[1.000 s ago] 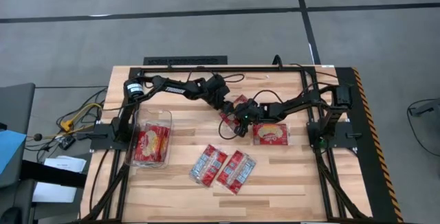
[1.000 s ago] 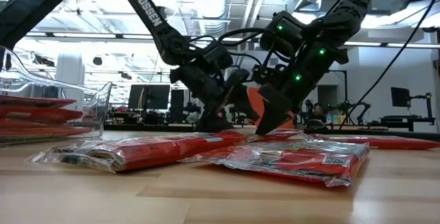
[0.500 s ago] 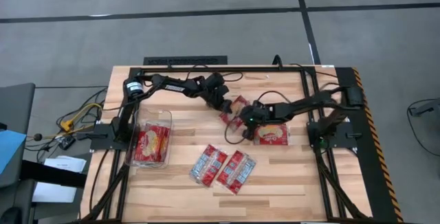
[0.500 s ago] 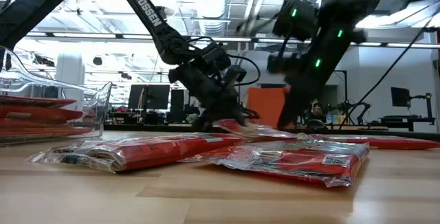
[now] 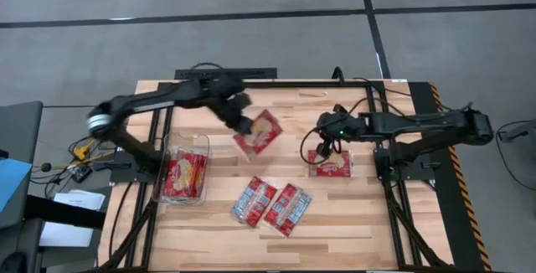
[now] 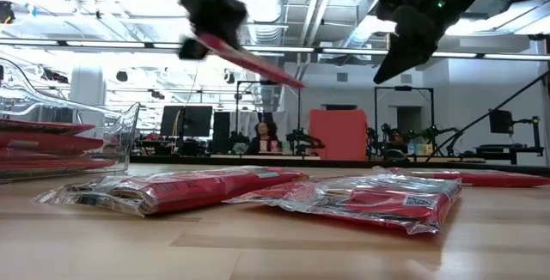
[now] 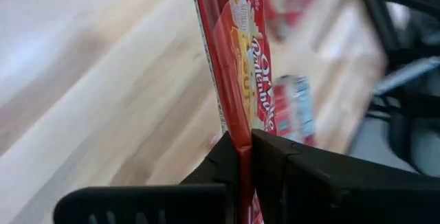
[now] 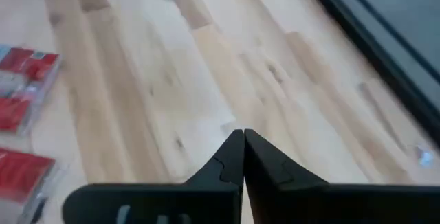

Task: Sort popcorn bags into baskets
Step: Put the red popcorn bag into the transparent bin

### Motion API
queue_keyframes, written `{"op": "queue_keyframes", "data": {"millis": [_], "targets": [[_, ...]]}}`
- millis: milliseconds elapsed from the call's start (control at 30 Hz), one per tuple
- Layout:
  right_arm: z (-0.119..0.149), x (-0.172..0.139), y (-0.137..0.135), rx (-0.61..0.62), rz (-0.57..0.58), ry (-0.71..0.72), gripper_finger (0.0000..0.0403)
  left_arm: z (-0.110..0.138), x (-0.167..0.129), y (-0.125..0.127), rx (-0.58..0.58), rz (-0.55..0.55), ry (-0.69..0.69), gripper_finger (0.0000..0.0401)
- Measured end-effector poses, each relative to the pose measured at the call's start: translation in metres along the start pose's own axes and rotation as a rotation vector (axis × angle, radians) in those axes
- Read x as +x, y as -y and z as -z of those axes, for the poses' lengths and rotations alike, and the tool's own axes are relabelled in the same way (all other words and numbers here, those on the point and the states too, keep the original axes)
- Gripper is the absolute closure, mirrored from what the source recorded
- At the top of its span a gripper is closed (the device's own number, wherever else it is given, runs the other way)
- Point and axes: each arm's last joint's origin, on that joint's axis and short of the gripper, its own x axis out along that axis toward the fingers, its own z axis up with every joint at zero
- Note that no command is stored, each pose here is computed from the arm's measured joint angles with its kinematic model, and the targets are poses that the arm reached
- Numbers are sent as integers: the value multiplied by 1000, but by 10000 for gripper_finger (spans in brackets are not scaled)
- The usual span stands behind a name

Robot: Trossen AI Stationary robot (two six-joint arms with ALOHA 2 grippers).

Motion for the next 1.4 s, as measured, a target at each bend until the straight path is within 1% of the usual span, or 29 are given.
{"op": "queue_keyframes", "data": {"millis": [100, 200, 333, 467, 567, 667, 800, 967, 1033, 1167, 1267, 1400], "targets": [[0, -2, 1, 2, 23, 10, 375, 28, -40, 10, -40, -121, 61, 397], [0, 1, 0, -3, 25, -3, 381, 60, -71, 9, -146, -171, 90, 398], [2, 11, -3, -15, 27, -37, 384, 106, -98, -3, -321, -192, 107, 398], [5, 19, -5, -28, 35, -76, 372, 146, -118, -18, -480, -178, 155, 398], [6, 25, -7, -29, 37, -83, 365, 167, -131, -29, -569, -171, 196, 398], [4, 28, -9, -23, 31, -67, 365, 185, -141, -41, -638, -186, 191, 398], [3, 28, -9, -20, 26, -63, 373, 199, -151, -48, -675, -198, 156, 398], [3, 28, -9, 1, 27, -66, 383, 202, -150, -46, -671, -172, 61, 398], [4, 28, -9, 2, 27, -67, 384, 202, -148, -45, -650, -195, 43, 398], [4, 28, -9, 4, 28, -66, 374, 205, -146, -49, -653, -303, 29, 399], [3, 28, -9, 4, 30, -66, 367, 206, -140, -49, -662, -284, 28, 399], [4, 28, -8, 4, 33, -66, 368, 207, -121, -49, -694, -250, 9, 399]]}}
